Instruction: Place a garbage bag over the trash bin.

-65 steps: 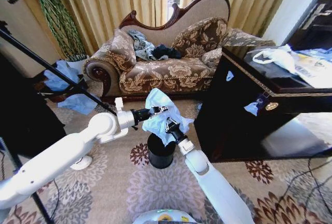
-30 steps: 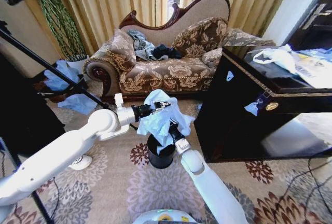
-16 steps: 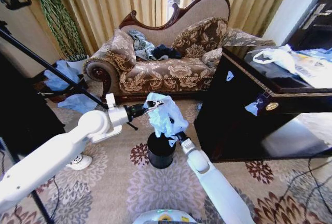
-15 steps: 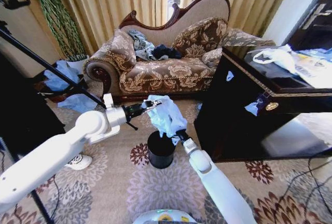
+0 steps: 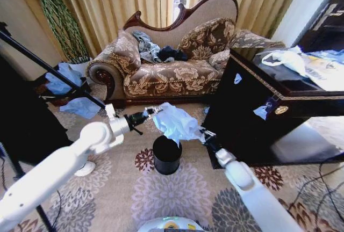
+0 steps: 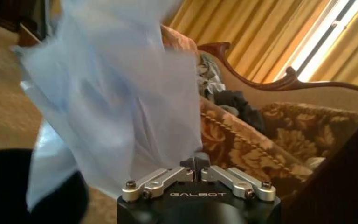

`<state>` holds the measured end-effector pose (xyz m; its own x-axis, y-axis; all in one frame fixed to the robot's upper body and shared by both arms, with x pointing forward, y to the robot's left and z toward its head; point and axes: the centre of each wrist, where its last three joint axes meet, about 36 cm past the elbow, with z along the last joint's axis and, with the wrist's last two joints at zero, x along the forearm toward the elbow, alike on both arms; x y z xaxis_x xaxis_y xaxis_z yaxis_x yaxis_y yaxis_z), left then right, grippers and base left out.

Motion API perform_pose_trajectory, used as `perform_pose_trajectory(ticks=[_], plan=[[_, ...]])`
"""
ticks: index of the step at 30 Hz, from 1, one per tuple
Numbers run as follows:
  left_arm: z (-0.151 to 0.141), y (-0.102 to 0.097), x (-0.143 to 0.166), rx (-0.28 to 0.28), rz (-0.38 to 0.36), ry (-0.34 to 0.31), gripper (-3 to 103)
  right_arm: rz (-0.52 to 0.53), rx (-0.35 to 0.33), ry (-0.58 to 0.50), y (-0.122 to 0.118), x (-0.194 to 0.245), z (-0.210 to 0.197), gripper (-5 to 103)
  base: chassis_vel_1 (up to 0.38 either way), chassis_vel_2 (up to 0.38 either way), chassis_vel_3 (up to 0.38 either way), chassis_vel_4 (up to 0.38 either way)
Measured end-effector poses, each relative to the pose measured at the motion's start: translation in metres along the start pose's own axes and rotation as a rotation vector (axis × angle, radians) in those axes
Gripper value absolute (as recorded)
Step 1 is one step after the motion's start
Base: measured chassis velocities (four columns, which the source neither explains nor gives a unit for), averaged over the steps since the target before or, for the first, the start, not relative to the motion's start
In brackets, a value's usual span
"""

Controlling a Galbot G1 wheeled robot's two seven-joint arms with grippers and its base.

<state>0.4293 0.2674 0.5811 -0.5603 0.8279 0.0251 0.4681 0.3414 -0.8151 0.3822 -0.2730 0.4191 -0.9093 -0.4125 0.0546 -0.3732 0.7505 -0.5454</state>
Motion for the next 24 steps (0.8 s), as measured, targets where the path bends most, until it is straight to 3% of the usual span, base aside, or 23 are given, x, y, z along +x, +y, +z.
perform_pose_trajectory(ticks=[7, 11, 17, 21, 24], plan=[[0.013, 0.007, -0.007, 0.022, -0.003, 0.017, 0, -0.088, -0.079, -0.034, 0.047, 0.023, -0.008, 0, 0.0, 0.0, 0.0, 0.0], [0.026, 0.015, -0.012, 0.048, -0.001, 0.014, 0, -0.119, -0.1, -0.047, 0.063, 0.031, -0.006, 0, 0.0, 0.0, 0.0, 0.0], [0.032, 0.023, -0.016, 0.069, -0.004, 0.004, 0, -0.128, -0.129, -0.045, 0.073, 0.035, -0.001, 0, 0.0, 0.0, 0.0, 0.0], [0.029, 0.028, -0.017, 0.073, -0.014, -0.009, 0, -0.122, -0.208, -0.052, 0.08, 0.05, 0.0, 0, 0.0, 0.0, 0.0, 0.0], [0.027, 0.03, -0.017, 0.073, -0.018, -0.013, 0, -0.12, -0.225, -0.065, 0.085, 0.054, -0.003, 0, 0.0, 0.0, 0.0, 0.0]])
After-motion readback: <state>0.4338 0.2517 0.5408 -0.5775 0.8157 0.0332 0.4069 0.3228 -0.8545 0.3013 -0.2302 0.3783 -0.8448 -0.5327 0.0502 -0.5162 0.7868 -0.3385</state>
